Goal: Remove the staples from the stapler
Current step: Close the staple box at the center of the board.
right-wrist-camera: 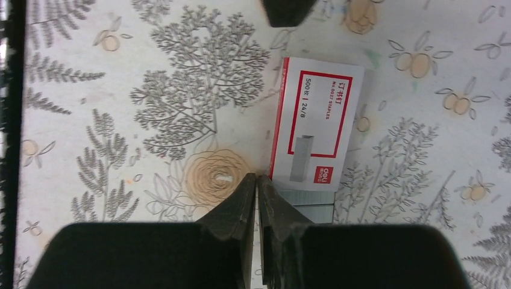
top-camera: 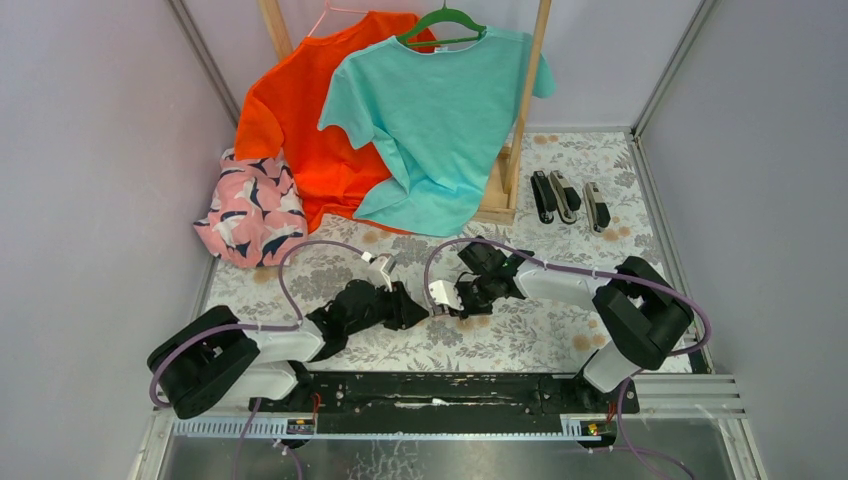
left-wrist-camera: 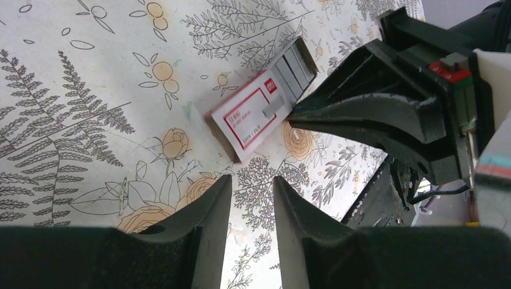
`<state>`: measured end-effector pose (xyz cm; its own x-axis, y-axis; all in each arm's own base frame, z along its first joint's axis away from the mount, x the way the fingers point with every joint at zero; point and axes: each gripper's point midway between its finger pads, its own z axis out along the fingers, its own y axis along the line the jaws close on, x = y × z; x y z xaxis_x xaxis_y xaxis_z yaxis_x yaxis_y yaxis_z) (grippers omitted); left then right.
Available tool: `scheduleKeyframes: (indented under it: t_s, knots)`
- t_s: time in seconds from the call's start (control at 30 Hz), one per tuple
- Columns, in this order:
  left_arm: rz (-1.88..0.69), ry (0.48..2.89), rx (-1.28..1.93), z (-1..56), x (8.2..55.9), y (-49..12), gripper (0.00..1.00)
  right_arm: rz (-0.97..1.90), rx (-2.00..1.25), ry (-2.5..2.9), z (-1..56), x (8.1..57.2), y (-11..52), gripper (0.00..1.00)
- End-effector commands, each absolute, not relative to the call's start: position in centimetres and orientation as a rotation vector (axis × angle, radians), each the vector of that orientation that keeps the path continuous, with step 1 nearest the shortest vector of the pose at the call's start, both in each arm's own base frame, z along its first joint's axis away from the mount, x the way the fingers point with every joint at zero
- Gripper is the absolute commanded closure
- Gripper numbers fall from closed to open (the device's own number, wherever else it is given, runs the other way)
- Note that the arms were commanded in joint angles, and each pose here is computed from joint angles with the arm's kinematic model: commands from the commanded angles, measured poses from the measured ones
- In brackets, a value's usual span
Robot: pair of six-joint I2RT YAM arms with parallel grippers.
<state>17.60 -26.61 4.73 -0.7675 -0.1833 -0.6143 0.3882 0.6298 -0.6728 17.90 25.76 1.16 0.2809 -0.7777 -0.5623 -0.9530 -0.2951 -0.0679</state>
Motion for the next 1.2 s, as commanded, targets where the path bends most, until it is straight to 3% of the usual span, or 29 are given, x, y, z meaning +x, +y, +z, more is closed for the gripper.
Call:
scheduleKeyframes:
  t_s: [0.0,0.13,0.3,0.6,0.77,0.97,1.17]
  knots:
    - [-1.121,2.143,0.169,5.2,18.0,-26.7,0.61,0.515,-2.076,1.619,1.5,19.7,26.4,0.88]
    - [-1.122,2.150,0.153,5.0,18.1,-26.7,0.60,0.526,-2.061,1.616,2.4,19.7,26.5,0.87]
    - [-1.122,2.143,0.139,5.2,18.4,-26.9,0.58,0.764,-2.161,1.486,5.7,16.3,26.2,0.86]
    - [-1.027,2.114,0.151,6.8,20.8,-26.9,0.57,0.661,-1.989,1.678,7.6,20.9,22.0,0.86]
    - [-1.047,2.073,0.154,7.3,21.2,-27.0,0.49,0.689,-1.948,1.747,7.4,21.2,21.7,0.73]
    - [-1.107,2.028,0.157,7.4,21.0,-27.2,0.50,0.792,-1.826,1.725,9.8,21.4,22.6,0.72]
    - [-1.103,2.019,0.215,7.5,20.6,-26.8,0.52,0.954,-2.016,1.314,11.3,15.9,21.9,0.67]
